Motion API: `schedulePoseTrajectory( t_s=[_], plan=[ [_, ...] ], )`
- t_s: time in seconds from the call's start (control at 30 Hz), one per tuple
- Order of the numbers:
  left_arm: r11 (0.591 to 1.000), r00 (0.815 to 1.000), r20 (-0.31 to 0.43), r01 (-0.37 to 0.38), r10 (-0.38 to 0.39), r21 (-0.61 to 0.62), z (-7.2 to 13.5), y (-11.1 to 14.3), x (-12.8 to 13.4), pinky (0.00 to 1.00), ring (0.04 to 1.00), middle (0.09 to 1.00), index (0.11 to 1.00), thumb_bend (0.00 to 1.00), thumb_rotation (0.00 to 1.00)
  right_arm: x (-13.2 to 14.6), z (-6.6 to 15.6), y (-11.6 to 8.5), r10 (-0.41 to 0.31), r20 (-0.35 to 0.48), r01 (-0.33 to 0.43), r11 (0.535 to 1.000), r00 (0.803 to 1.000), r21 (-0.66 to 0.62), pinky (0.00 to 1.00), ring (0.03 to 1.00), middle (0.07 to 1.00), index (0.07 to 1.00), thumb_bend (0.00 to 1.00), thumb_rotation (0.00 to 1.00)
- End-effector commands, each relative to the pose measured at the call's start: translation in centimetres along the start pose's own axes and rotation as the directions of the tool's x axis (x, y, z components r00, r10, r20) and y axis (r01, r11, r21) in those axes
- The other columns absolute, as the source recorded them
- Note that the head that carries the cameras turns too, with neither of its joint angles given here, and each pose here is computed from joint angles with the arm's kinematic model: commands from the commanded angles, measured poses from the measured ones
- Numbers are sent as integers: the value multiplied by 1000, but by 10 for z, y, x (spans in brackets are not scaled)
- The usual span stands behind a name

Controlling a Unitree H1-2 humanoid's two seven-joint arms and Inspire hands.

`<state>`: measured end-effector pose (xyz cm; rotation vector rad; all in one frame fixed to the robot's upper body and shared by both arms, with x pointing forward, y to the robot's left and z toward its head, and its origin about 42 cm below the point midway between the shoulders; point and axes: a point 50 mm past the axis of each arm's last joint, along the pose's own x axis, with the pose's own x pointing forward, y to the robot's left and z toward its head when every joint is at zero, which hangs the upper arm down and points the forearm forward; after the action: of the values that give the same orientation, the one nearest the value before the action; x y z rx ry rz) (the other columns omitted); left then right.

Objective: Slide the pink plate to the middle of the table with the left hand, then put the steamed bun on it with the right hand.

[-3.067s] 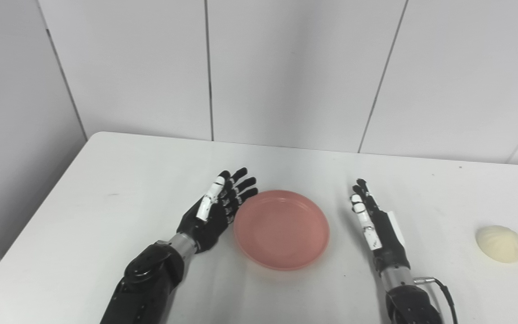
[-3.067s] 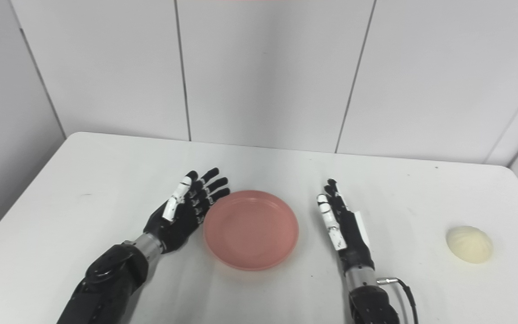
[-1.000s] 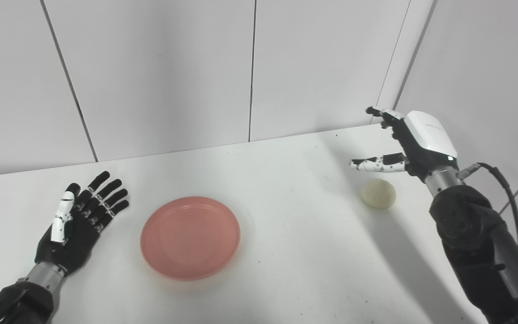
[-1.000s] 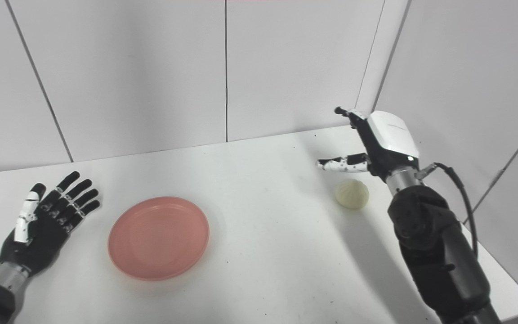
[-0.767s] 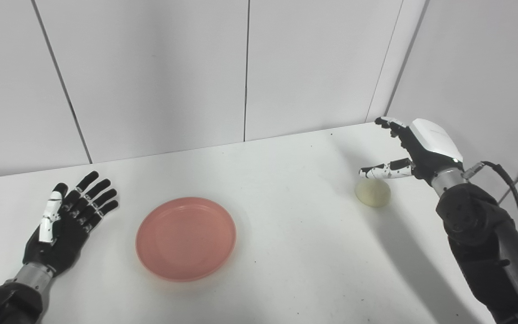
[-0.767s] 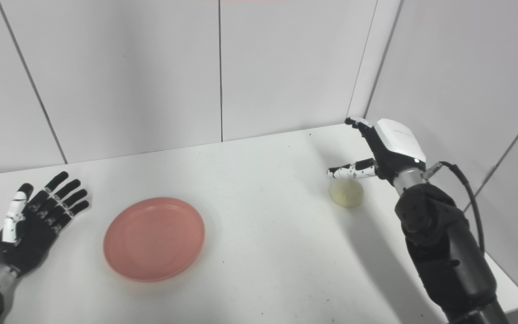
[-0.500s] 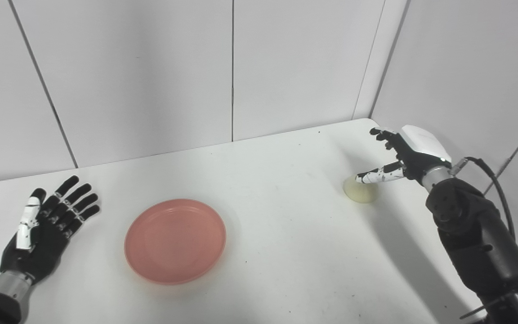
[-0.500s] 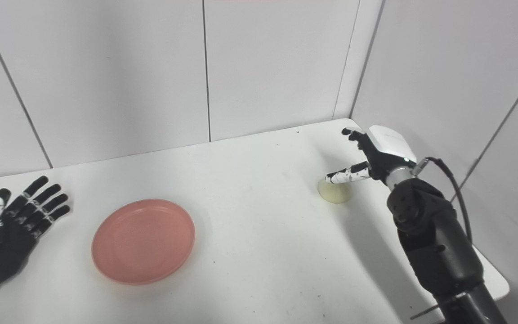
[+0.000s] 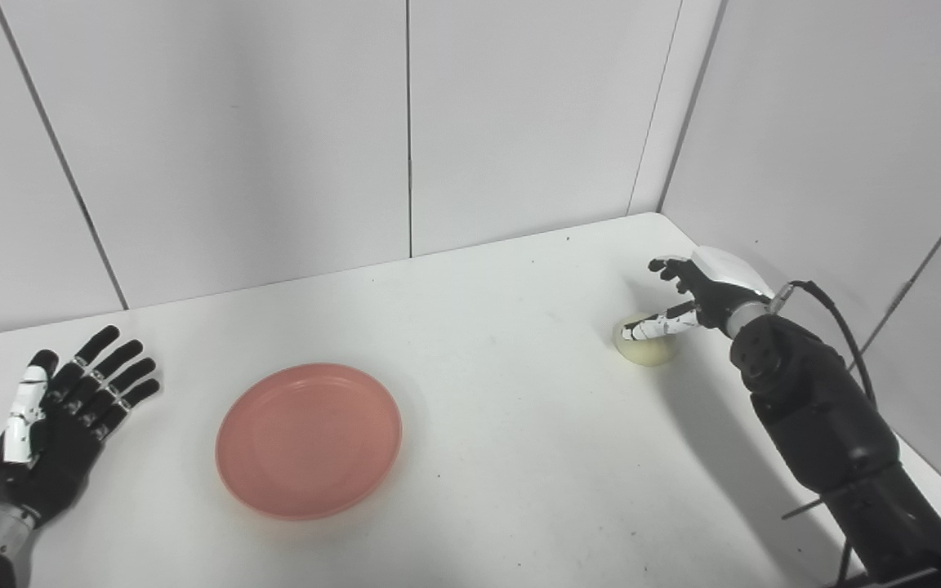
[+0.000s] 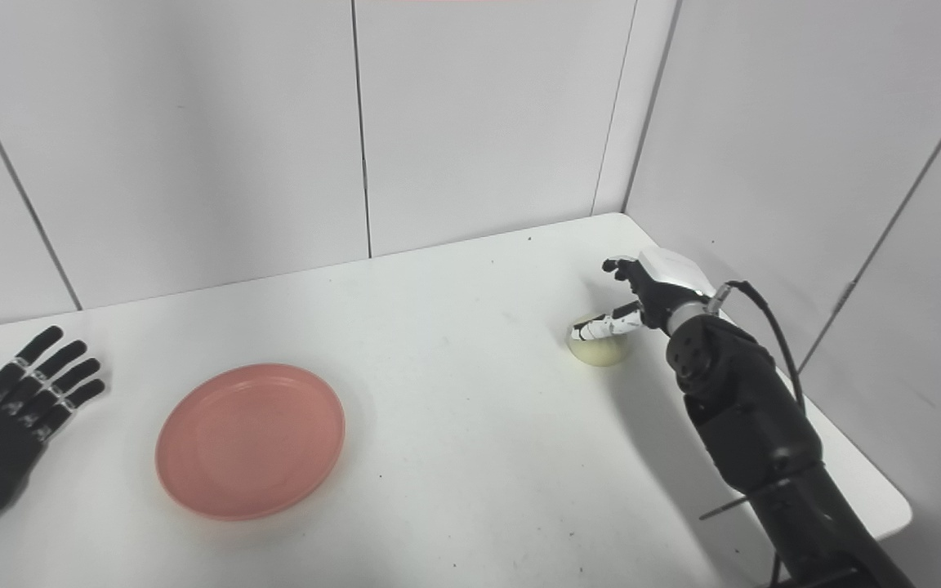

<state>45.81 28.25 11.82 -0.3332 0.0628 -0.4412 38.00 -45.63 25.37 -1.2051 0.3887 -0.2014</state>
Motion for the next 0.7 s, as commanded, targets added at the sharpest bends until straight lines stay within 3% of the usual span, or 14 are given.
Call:
schedulePoseTrajectory(
  t_s=[0.0,0.43,0.67],
  plan=[
    [987,960,-250,-143,122,-67,-71,19,-52,802,808,826,845,543,918,6,6,-29,-89,19,89,996,996,-8,691,807,848,851,952,440],
    [988,959,-255,-142,120,-68,-69,24,-53,791,809,831,844,548,900,17,5,-20,-56,3,56,998,998,-7,687,825,871,855,941,424],
    [988,960,-253,-140,119,-68,-66,24,-53,795,810,830,844,557,872,15,7,-20,3,9,-3,1000,1000,6,732,850,889,864,959,409]
  ],
)
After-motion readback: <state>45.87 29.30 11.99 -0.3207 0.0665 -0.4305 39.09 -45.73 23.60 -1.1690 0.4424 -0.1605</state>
